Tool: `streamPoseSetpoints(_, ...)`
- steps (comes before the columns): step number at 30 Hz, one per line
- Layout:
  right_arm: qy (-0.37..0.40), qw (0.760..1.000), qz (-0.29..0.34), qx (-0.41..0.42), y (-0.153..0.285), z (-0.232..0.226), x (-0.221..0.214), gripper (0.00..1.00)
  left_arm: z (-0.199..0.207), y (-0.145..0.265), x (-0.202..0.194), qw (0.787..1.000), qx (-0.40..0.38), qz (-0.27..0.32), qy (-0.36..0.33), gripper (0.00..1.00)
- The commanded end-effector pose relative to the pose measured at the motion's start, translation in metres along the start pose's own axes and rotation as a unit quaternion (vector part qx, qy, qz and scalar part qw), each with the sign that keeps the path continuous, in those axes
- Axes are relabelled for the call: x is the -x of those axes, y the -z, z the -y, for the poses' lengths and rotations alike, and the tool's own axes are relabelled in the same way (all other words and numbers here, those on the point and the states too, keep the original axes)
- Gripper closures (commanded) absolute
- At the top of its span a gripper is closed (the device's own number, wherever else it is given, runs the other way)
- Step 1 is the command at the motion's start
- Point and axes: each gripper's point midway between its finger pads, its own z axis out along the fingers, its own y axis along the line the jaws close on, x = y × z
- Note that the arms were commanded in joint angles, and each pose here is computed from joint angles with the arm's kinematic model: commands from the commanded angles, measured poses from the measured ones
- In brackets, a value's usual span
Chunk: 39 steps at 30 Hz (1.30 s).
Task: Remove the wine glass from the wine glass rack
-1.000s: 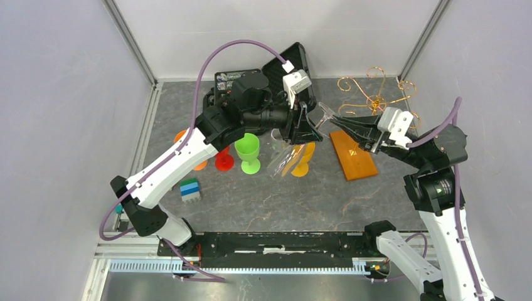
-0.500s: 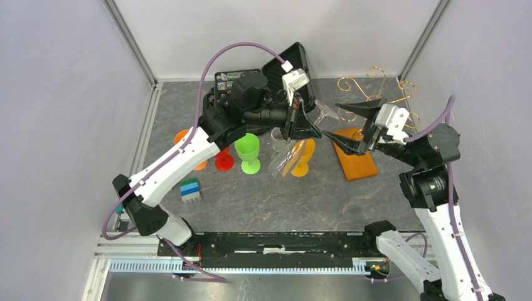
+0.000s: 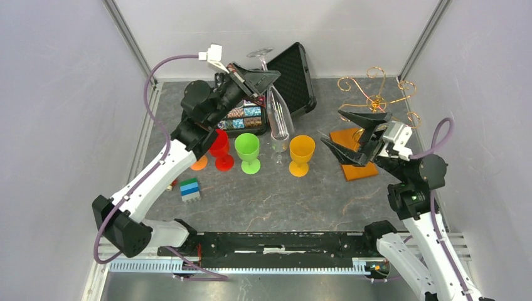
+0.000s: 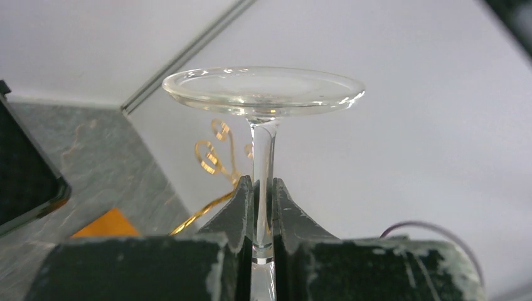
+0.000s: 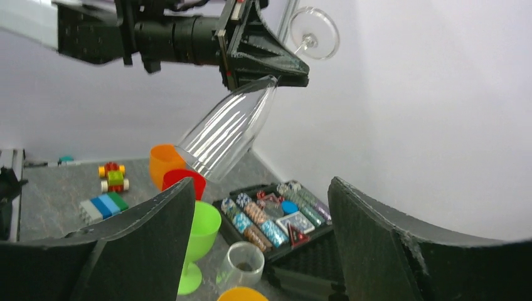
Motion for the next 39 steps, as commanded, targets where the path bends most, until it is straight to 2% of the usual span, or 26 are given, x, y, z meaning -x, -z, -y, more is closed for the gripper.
streamPoseSetpoints(1, 0.018, 0.995, 0.090, -0.027, -0.006, 0.007, 0.043, 0.19, 0.044, 0.020, 0.075, 0.975, -0.065, 0.183, 0.105, 0.98)
streamPoseSetpoints(6, 0.021, 0.998, 0.057, -0.005, -0.043, 0.000, 0.030, 0.24, 0.038, 0.025, 0.087, 0.960, -0.070, 0.224, 0.155, 0.98)
streamPoseSetpoints(10, 0.034, 0.999, 0.025, 0.016, -0.075, -0.014, 0.017, 0.29, 0.031, 0.021, 0.086, 0.954, -0.070, 0.227, 0.184, 0.98)
streamPoseSetpoints(18, 0.057, 0.997, 0.029, -0.044, -0.091, -0.002, 0.009, 0.47, 0.018, 0.027, 0.088, 0.942, -0.068, 0.239, 0.224, 0.98)
streamPoseSetpoints(28, 0.043, 0.993, 0.017, -0.105, -0.106, 0.008, -0.007, 0.48, 0.016, 0.029, 0.084, 0.937, -0.080, 0.231, 0.251, 0.98)
streamPoseSetpoints(30, 0.035, 0.992, 0.017, -0.119, -0.106, 0.012, -0.006, 0.54, 0.015, 0.030, 0.081, 0.935, -0.082, 0.228, 0.258, 0.98)
streamPoseSetpoints(39, -0.028, 0.991, 0.019, -0.133, -0.112, 0.014, -0.001, 0.91, 0.008, 0.031, 0.069, 0.932, -0.092, 0.212, 0.280, 0.95)
